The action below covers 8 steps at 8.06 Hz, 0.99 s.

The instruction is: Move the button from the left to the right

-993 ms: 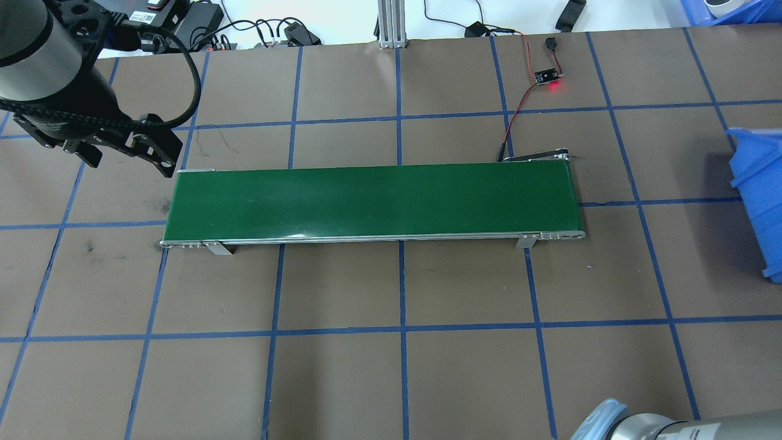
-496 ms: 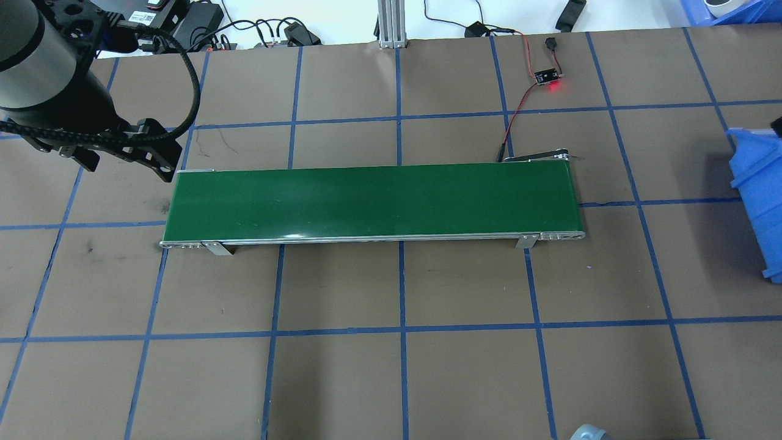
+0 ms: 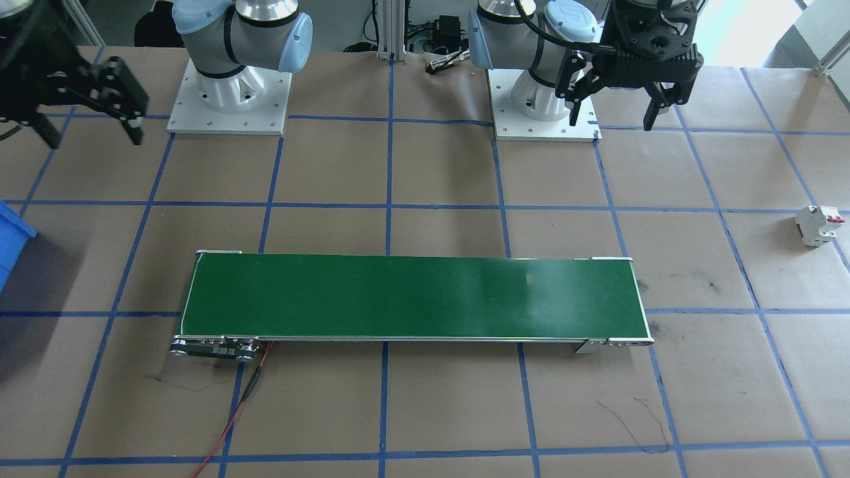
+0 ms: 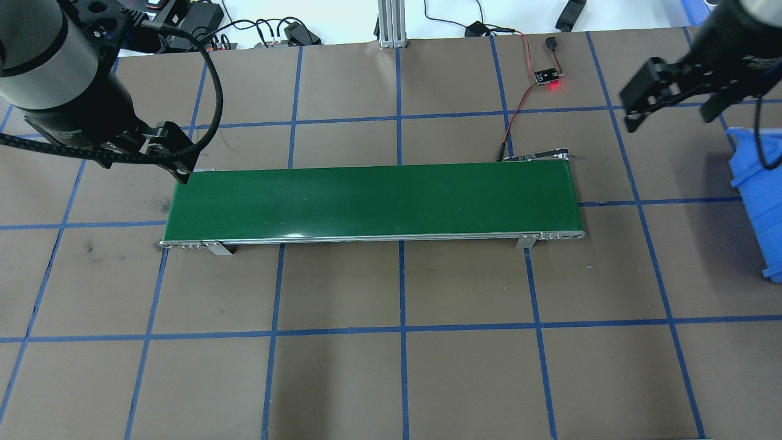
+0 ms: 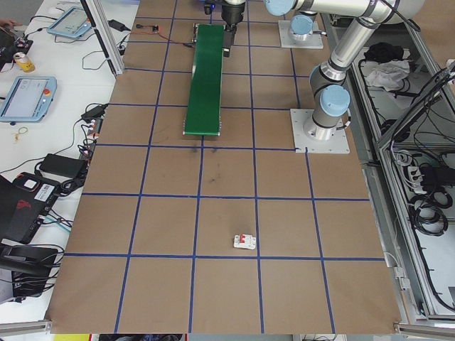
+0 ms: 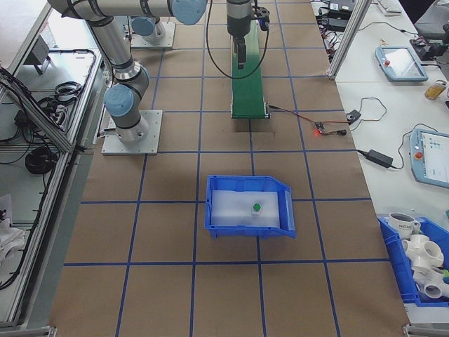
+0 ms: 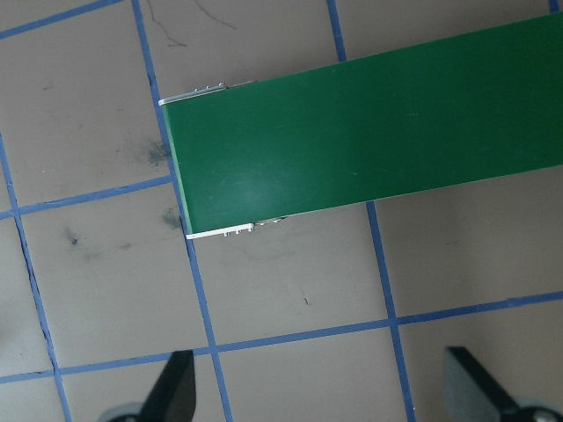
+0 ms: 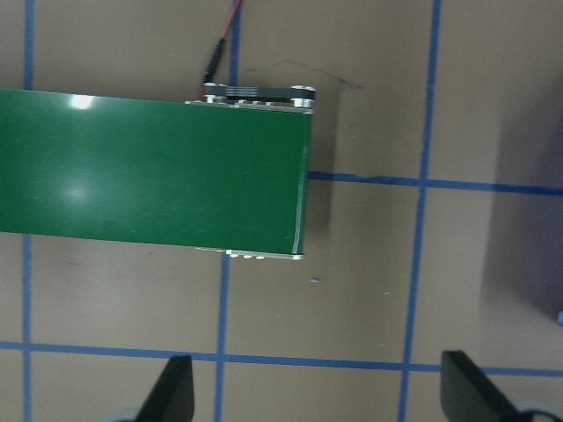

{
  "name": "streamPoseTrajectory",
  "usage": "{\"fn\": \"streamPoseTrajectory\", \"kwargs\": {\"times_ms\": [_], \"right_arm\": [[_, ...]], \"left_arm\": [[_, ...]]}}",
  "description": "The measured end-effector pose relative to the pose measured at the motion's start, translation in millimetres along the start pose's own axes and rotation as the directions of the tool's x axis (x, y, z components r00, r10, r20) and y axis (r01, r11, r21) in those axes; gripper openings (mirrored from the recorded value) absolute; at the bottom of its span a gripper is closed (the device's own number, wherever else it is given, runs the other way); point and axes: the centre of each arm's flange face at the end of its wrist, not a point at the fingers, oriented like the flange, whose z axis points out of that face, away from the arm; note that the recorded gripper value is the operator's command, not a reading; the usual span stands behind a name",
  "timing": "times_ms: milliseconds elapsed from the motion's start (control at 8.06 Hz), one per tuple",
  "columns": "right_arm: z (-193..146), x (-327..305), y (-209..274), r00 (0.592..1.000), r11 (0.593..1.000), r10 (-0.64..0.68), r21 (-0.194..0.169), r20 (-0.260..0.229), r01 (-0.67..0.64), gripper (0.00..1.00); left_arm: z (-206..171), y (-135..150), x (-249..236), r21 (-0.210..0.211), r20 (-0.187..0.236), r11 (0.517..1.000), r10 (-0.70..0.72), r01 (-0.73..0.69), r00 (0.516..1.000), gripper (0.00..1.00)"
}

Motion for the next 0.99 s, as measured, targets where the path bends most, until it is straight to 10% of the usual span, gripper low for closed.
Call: {"fn": "streamPoseTrajectory", "kwargs": {"times_ms": [372,993], "right_arm": [[12,-121,6,0.988,0.988,0.152,-0.026,-0.009,-0.152,1.00],[18,-138,5,0.986,0.986,0.166,-0.032,-0.024,-0.167,1.00]], "left_arm": [[-13,10,33,0.028,0.001,0.997,0.069,-0.069,0.998,1.00],[-35,27,76,0.093,-0.045,0.987,0.139,-0.134,0.989,1.00]]}}
